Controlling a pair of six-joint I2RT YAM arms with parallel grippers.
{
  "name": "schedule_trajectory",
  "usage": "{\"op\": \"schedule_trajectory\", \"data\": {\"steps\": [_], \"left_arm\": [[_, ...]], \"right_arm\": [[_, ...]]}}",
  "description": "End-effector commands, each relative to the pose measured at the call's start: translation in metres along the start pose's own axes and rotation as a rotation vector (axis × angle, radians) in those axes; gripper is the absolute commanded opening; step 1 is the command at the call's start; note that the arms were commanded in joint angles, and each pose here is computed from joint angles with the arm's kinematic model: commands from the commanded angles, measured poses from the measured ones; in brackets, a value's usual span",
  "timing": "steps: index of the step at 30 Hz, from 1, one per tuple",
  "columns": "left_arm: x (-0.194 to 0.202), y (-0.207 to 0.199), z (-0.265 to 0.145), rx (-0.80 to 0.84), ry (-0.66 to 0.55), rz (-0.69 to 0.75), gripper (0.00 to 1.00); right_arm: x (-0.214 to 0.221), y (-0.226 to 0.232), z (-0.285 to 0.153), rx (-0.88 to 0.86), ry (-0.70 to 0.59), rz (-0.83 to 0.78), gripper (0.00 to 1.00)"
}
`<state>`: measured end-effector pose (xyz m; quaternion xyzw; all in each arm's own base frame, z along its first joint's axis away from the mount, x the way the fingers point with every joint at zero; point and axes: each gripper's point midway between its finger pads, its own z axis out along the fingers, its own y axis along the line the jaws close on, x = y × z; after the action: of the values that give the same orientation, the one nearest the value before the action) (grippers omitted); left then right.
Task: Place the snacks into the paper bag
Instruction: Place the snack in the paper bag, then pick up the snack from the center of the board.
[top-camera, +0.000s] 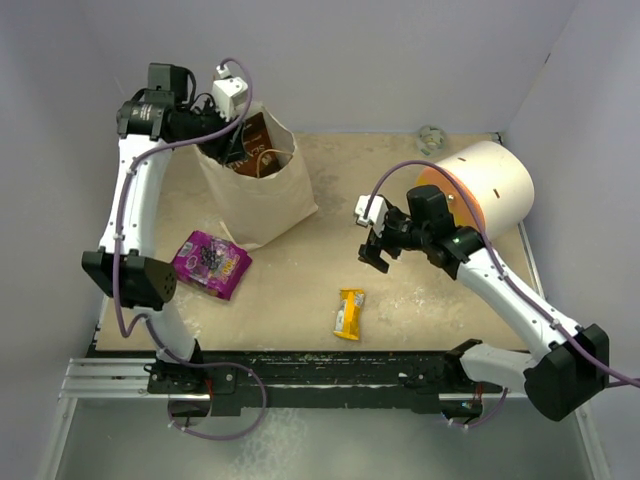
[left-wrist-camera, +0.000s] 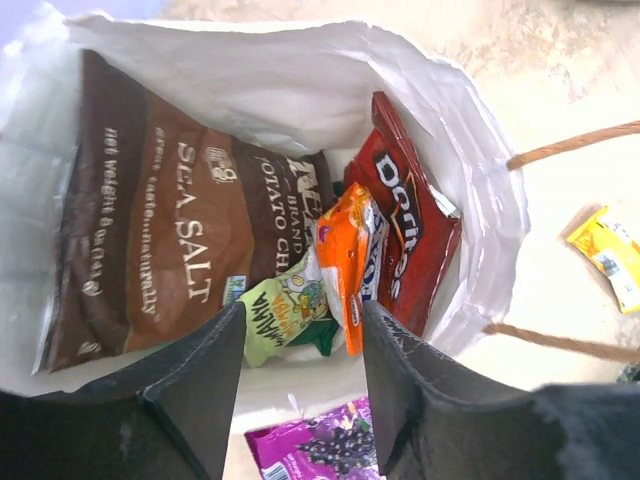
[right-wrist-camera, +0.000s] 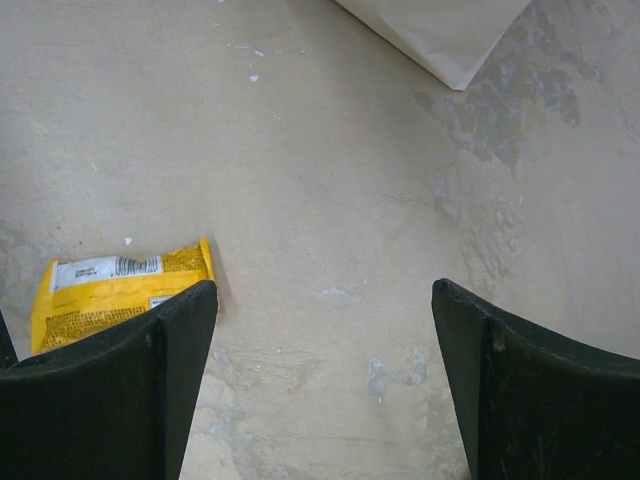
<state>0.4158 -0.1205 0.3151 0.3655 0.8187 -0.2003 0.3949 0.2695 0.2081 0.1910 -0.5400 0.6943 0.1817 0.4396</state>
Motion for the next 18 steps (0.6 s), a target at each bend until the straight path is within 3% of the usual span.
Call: {"op": "schedule_trajectory", "data": {"steps": [1, 4, 12, 18], "left_arm": [[-0.04, -0.004, -0.046, -0.148, -0.141, 0.124, 0.57], [-0.04, 0.0, -0.063, -0.242, -0.163, 0.147, 0.63], [-0.034, -0.005, -0.119, -0.49, -0.259, 0.188, 0.96], [-0.009, -0.021, -0.149, -0.6, -0.306, 0.141, 0.99]], "right_arm": [[-0.007, -0.003, 0.002, -0.003, -0.033, -0.026, 0.9], [-0.005, -0.004, 0.003, 0.001, -0.029, -0.024, 0.9], [0.001, -0.007, 0.009, 0.011, -0.01, -0.004, 0.93], [-0.005, 0.0, 0.006, -0.031, -0.015, 0.035, 0.99]]}}
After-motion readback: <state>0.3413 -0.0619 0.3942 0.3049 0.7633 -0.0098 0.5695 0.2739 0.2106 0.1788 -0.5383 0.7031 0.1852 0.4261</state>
